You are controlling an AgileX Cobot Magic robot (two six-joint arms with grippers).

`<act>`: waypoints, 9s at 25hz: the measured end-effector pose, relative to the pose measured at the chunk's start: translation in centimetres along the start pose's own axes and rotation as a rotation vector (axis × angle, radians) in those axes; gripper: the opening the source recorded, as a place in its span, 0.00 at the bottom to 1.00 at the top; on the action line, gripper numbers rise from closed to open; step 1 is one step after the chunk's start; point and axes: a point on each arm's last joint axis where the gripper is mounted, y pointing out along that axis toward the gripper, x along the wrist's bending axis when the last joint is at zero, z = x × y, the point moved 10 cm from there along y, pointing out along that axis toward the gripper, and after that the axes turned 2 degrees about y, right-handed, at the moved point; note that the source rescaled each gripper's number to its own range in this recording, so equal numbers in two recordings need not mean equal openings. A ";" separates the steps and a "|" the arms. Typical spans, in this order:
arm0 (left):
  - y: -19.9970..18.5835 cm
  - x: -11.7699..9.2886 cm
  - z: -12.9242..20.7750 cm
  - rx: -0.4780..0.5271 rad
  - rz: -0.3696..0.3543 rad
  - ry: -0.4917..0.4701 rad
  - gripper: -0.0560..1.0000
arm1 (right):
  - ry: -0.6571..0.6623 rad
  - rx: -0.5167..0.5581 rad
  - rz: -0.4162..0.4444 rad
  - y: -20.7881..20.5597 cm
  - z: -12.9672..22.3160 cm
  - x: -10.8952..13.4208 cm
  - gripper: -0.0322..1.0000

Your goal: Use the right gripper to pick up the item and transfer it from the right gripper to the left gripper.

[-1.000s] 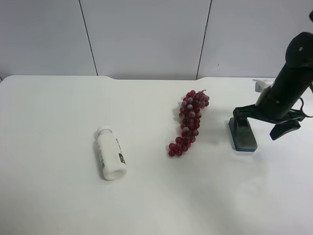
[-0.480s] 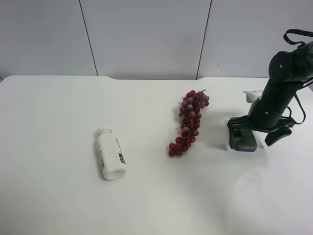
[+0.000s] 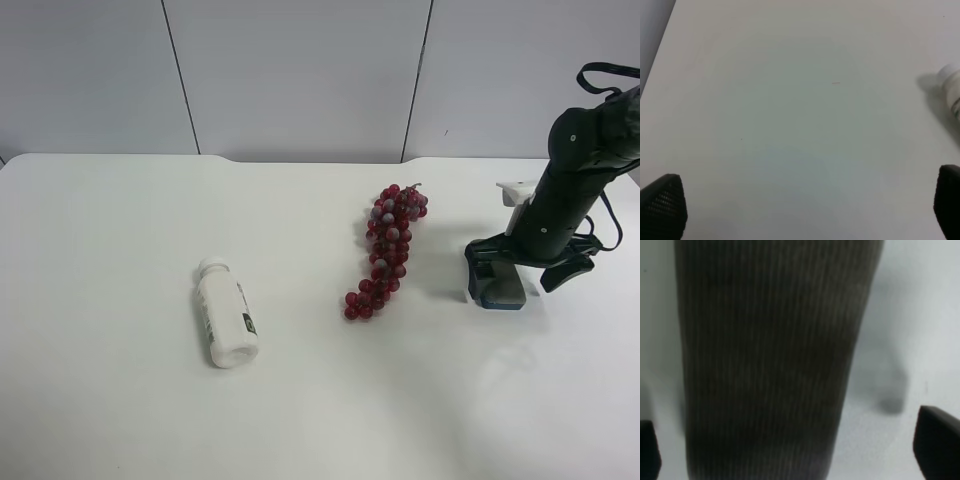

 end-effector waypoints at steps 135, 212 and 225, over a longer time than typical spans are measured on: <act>6.5 -17.0 -4.7 0.617 0.897 -0.452 0.97 | -1.264 -0.593 -0.375 -16.2 15.1 34.5 0.03; 6.5 -17.0 -4.9 0.611 0.901 -0.459 0.05 | -0.937 -0.710 -0.476 -20.7 27.3 8.9 0.99; 6.7 -16.9 -5.1 0.598 0.892 -0.464 0.05 | -0.867 -0.708 -0.466 -20.6 27.0 8.7 0.99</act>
